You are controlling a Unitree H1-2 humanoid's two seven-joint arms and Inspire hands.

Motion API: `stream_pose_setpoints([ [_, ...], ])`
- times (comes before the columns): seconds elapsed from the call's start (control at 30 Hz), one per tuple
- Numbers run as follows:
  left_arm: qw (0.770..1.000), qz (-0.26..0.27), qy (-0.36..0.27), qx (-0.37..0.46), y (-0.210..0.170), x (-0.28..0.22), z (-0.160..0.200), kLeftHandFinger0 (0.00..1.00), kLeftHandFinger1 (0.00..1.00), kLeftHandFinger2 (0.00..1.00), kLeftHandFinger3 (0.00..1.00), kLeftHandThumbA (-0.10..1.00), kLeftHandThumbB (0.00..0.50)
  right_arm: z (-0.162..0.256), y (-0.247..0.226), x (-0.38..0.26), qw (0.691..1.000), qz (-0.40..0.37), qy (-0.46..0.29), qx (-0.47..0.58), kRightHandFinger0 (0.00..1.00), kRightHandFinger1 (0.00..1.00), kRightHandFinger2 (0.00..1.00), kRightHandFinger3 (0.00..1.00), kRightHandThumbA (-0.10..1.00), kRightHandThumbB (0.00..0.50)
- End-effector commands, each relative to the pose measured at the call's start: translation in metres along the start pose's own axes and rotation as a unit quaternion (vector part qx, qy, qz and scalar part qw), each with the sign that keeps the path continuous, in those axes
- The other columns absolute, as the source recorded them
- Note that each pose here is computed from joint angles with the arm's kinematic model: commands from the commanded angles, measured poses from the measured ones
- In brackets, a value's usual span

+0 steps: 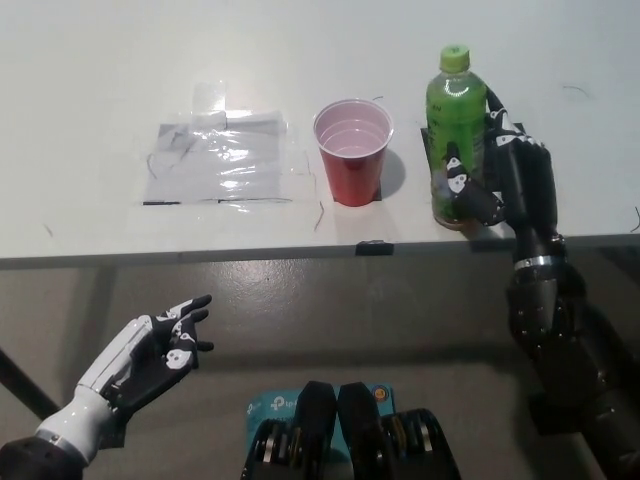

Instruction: The robot uses its right hand to pick up a bottle kept in the middle of the desk and tilt it into a cup kept next to it to pour water out

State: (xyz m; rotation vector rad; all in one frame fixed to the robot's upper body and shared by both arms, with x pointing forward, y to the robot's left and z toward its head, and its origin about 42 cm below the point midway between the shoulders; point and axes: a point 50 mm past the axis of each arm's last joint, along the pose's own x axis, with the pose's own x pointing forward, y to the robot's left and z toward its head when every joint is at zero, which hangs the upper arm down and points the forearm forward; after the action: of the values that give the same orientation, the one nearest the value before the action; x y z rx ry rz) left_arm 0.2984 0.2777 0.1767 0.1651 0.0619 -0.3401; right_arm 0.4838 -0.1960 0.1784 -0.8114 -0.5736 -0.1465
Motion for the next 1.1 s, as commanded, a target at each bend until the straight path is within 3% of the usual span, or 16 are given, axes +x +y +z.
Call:
stream_pose_setpoints([
  [0.0,0.999,0.01,-0.041,0.018,0.002,-0.006,0.013,0.8,0.97,1.0,1.0,0.57,0.109,0.003,-0.03,0.009,0.987,-0.131,-0.095,-0.021,0.0,0.25,0.41,0.55,-0.1,0.028],
  [0.03,0.999,0.008,-0.043,0.019,0.002,-0.006,0.012,0.8,0.97,1.0,1.0,0.58,0.108,0.003,-0.03,0.009,0.987,-0.132,-0.091,-0.013,0.09,0.35,0.49,0.85,-0.02,0.033],
  [0.07,0.999,0.01,-0.045,0.017,0.002,-0.006,0.012,0.79,0.97,1.0,1.0,0.56,0.106,0.002,-0.029,0.008,0.987,-0.125,-0.097,-0.022,0.38,0.57,0.7,1.0,0.14,0.084],
  [0.1,0.999,0.012,-0.045,0.017,0.002,-0.006,0.012,0.78,0.97,1.0,1.0,0.56,0.101,0.001,-0.027,0.009,0.989,-0.111,-0.094,-0.031,0.84,0.93,0.94,1.0,0.43,0.164],
  [0.13,0.999,0.014,-0.045,0.018,0.003,-0.006,0.012,0.78,0.97,1.0,1.0,0.55,0.101,0.0,-0.025,0.012,0.99,-0.103,-0.091,-0.043,0.99,1.0,1.0,1.0,0.59,0.246],
  [0.2,0.999,0.014,-0.044,0.019,0.003,-0.006,0.012,0.77,0.97,1.0,1.0,0.56,0.104,-0.005,-0.018,0.011,0.992,-0.077,-0.062,-0.079,1.0,1.0,1.0,1.0,0.89,0.374],
  [0.23,0.999,0.012,-0.042,0.017,0.004,-0.006,0.011,0.78,0.97,1.0,1.0,0.56,0.102,-0.007,-0.016,0.01,0.991,-0.072,-0.047,-0.099,1.0,1.0,1.0,1.0,0.94,0.423],
  [0.33,0.999,0.012,-0.041,0.02,0.004,-0.005,0.011,0.78,0.97,1.0,1.0,0.56,0.093,-0.009,-0.013,0.007,0.991,-0.058,-0.032,-0.118,1.0,1.0,1.0,1.0,1.0,0.466],
  [0.57,0.999,0.015,-0.041,0.015,0.001,-0.008,0.008,0.77,0.96,1.0,1.0,0.53,0.094,-0.009,-0.011,0.004,0.992,-0.058,-0.028,-0.109,1.0,1.0,1.0,1.0,0.9,0.437],
  [0.63,0.999,0.015,-0.042,0.014,0.001,-0.008,0.006,0.77,0.97,1.0,1.0,0.54,0.1,-0.008,-0.011,0.005,0.993,-0.056,-0.023,-0.104,1.0,1.0,1.0,1.0,0.92,0.41],
  [0.73,0.999,0.019,-0.04,0.011,0.0,-0.01,0.004,0.77,0.95,1.0,1.0,0.54,0.108,-0.006,-0.01,0.006,0.993,-0.059,-0.032,-0.098,1.0,1.0,1.0,1.0,0.85,0.378],
  [0.97,0.999,0.024,-0.039,0.012,0.0,-0.011,0.003,0.76,0.95,1.0,1.0,0.55,0.132,-0.004,-0.018,0.004,0.994,-0.057,-0.034,-0.085,1.0,1.0,1.0,1.0,0.78,0.365],
  [1.07,0.999,0.027,-0.038,0.011,-0.002,-0.016,0.002,0.77,0.95,1.0,1.0,0.55,0.115,0.003,-0.029,-0.008,0.995,-0.045,-0.055,-0.071,1.0,1.0,1.0,1.0,0.76,0.375],
])
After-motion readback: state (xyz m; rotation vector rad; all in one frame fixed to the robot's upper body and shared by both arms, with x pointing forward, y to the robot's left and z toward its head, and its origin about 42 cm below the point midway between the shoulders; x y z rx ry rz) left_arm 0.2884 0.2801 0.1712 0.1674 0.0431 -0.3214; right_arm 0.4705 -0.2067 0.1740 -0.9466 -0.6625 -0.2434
